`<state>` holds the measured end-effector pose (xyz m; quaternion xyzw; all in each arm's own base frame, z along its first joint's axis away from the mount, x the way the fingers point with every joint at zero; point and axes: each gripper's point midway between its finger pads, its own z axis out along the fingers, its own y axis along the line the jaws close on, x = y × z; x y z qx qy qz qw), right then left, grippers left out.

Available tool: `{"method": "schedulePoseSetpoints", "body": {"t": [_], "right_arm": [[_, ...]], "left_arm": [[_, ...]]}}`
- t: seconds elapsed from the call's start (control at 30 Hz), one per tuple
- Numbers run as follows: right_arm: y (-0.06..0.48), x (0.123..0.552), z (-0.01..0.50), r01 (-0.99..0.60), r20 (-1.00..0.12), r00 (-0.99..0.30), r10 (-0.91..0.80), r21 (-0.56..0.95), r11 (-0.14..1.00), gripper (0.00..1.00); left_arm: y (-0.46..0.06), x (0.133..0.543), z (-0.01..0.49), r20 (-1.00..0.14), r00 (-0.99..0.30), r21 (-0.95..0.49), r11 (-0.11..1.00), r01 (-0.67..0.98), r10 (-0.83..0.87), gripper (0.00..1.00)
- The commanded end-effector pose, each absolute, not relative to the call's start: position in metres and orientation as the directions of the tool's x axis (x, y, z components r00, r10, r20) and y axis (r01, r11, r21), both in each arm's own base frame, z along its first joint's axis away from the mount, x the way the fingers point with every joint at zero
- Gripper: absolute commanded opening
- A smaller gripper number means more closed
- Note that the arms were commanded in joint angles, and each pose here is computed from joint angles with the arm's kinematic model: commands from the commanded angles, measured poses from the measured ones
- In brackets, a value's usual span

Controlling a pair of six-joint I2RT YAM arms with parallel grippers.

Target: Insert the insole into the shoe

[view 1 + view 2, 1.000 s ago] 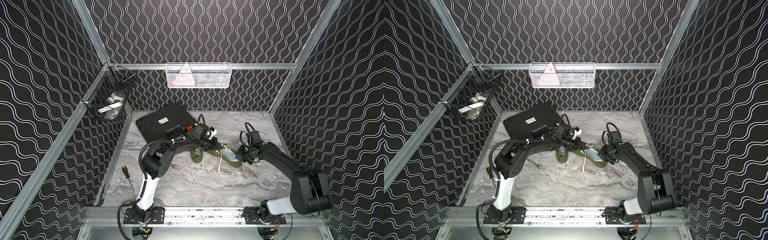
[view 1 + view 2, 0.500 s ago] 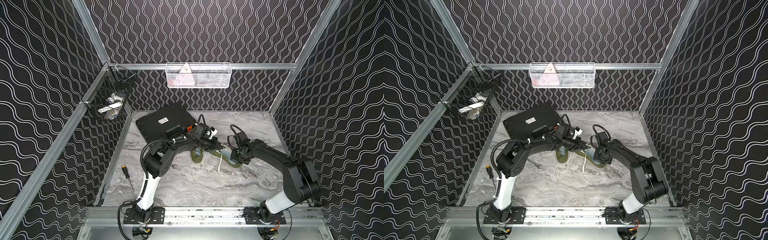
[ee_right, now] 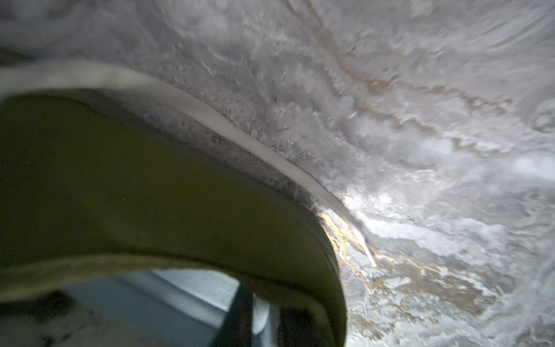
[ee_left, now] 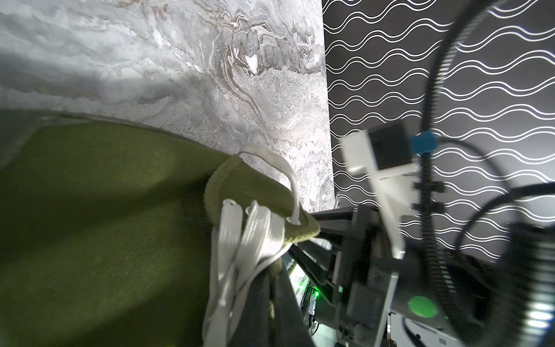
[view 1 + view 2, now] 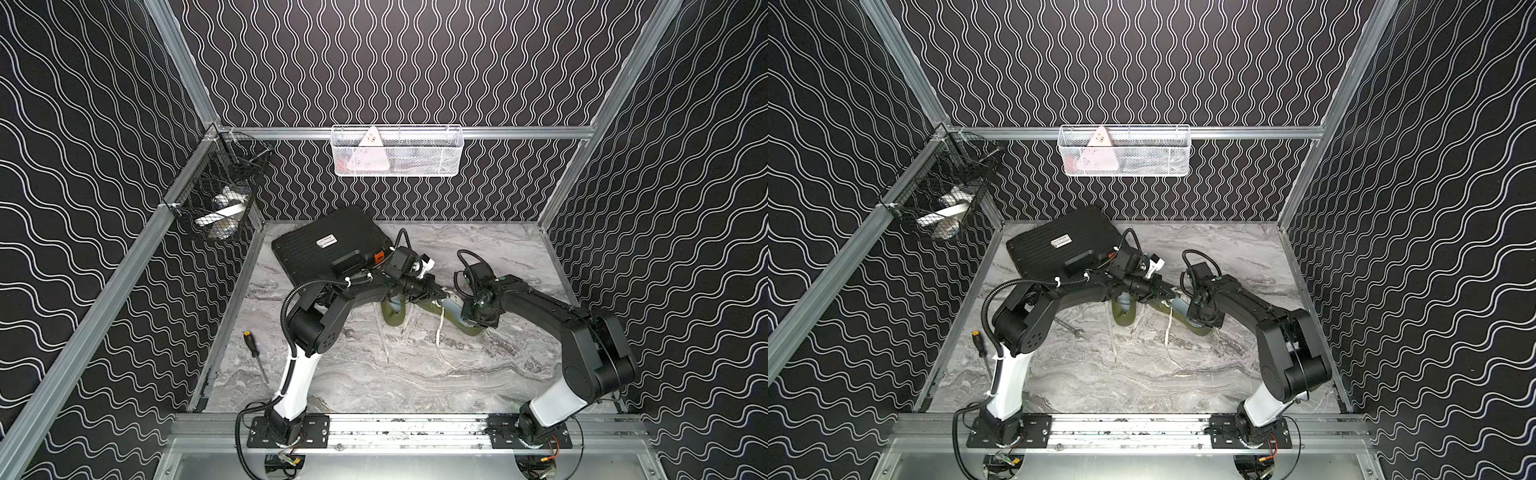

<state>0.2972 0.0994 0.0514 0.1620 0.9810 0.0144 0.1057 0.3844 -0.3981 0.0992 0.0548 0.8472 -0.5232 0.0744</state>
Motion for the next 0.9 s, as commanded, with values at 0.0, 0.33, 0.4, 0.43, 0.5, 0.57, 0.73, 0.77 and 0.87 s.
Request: {"method": "schedulePoseSetpoints", "body": {"t": [0.0,0.33,0.4,0.43,0.5,0.57,0.73,0.77,0.87], "right_arm": [[0.100,0.292,0.062,0.315,-0.197,-0.926,0.323,0.070,0.946,0.42],[0.096,0.274,0.090,0.319,-0.179,-0.927,0.329,0.081,0.944,0.58],[0.094,0.273,0.096,0.318,-0.190,-0.925,0.328,0.082,0.945,0.58],[0.094,0.272,0.098,0.315,-0.194,-0.925,0.325,0.083,0.945,0.57],[0.097,0.275,0.102,0.303,-0.200,-0.927,0.318,0.102,0.947,0.50],[0.104,0.279,0.102,0.287,-0.200,-0.930,0.310,0.134,0.948,0.39],[0.108,0.290,0.065,0.315,-0.161,-0.926,0.343,0.176,0.933,0.22],[0.105,0.291,0.053,0.333,-0.136,-0.923,0.359,0.182,0.925,0.19],[0.099,0.289,0.024,0.355,-0.049,-0.929,0.367,0.166,0.920,0.17]], "left_arm": [[-0.400,0.379,0.106,-0.196,-0.979,-0.885,0.421,0.197,0.046,0.00],[-0.398,0.380,0.103,-0.197,-0.979,-0.878,0.436,0.196,0.043,0.00],[-0.399,0.381,0.105,-0.202,-0.978,-0.877,0.437,0.200,0.044,0.00],[-0.399,0.382,0.105,-0.203,-0.978,-0.876,0.438,0.201,0.044,0.00],[-0.399,0.382,0.107,-0.207,-0.977,-0.876,0.437,0.205,0.043,0.00],[-0.399,0.382,0.107,-0.206,-0.978,-0.876,0.437,0.203,0.043,0.00],[-0.399,0.381,0.108,-0.201,-0.979,-0.879,0.433,0.200,0.042,0.00],[-0.399,0.381,0.108,-0.201,-0.979,-0.880,0.431,0.199,0.040,0.00],[-0.399,0.382,0.109,-0.205,-0.978,-0.880,0.431,0.200,0.035,0.00]]}}
